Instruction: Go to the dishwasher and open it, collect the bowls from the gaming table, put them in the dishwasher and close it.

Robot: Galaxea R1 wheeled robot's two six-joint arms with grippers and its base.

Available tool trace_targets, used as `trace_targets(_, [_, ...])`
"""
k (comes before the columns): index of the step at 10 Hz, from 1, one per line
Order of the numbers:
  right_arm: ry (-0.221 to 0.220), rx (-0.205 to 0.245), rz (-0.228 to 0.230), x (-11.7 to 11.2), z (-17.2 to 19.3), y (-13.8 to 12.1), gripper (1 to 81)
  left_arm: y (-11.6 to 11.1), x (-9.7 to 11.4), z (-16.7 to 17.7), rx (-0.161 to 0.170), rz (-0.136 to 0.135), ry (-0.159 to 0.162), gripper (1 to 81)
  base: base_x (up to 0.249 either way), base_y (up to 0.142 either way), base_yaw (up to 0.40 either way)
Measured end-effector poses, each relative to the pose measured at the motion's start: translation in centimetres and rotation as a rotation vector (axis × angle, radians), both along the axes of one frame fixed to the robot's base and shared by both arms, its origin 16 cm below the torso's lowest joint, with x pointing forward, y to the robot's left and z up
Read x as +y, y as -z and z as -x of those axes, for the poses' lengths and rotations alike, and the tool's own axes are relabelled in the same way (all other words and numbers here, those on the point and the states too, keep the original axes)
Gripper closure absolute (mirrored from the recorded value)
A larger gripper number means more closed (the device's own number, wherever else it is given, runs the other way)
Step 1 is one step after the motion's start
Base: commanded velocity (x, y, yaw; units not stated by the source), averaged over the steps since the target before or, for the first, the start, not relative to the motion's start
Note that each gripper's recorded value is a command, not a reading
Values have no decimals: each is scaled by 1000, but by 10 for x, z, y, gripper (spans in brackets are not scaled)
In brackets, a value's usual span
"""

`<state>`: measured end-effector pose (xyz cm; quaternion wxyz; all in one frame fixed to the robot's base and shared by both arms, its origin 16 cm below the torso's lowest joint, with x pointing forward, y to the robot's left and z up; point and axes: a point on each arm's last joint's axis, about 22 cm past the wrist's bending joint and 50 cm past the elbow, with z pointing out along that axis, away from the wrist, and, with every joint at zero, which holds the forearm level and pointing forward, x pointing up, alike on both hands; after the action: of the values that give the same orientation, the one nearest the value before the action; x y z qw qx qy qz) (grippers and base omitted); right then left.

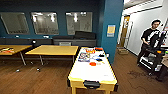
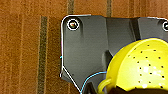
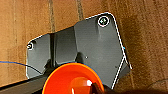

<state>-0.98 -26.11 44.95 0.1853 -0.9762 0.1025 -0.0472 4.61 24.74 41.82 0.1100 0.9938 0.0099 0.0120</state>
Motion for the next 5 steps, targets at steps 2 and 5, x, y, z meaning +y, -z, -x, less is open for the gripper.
trace_targets(2, [-1, -2, 0, 0, -1, 0, 811, 0, 0, 2, 3, 0, 0, 811, 0, 0, -398])
trace_targets(5, [-4, -2, 0, 4, 0, 1, 811, 0, 1, 1, -2, -2, 0, 811, 0, 0, -398])
